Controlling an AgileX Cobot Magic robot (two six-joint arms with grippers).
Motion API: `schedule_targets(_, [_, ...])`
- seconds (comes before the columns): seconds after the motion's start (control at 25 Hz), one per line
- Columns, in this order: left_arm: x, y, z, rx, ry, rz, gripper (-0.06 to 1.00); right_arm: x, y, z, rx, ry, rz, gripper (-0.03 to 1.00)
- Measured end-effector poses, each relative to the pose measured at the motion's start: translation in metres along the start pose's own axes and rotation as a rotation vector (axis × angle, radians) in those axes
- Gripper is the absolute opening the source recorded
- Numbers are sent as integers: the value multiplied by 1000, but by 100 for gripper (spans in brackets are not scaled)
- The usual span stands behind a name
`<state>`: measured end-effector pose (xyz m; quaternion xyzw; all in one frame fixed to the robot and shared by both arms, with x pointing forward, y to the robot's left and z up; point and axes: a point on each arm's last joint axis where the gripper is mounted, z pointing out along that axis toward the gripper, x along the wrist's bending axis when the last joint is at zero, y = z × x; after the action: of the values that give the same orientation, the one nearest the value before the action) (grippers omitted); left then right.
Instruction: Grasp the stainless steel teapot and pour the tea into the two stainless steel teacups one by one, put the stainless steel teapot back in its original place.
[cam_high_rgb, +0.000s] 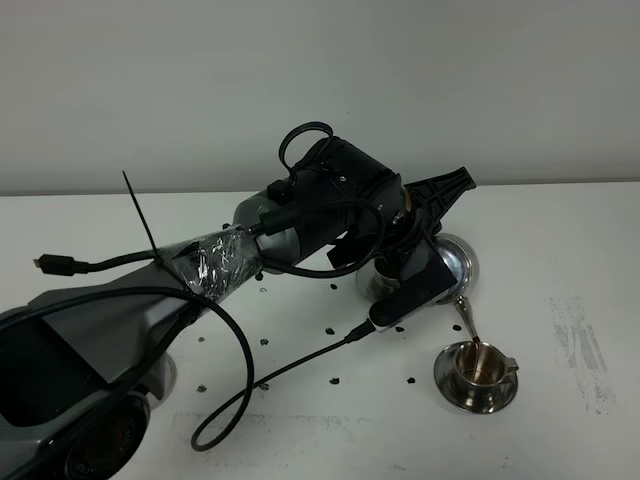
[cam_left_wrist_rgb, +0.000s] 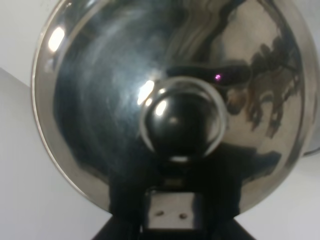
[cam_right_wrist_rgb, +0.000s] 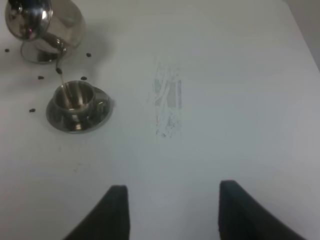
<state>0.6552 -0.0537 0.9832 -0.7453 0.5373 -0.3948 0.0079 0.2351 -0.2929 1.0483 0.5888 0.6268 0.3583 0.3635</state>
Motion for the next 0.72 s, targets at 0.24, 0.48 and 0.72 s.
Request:
schedule_targets(0.24, [2,1,0,5,14,22,25,0,0,0,0,0,0,43])
schedule_targets(0.48, [2,1,0,6,16,29,25,0,0,0,0,0,0,43])
schedule_targets(0.72, [2,0,0,17,12,46,25,0,0,0,0,0,0,43])
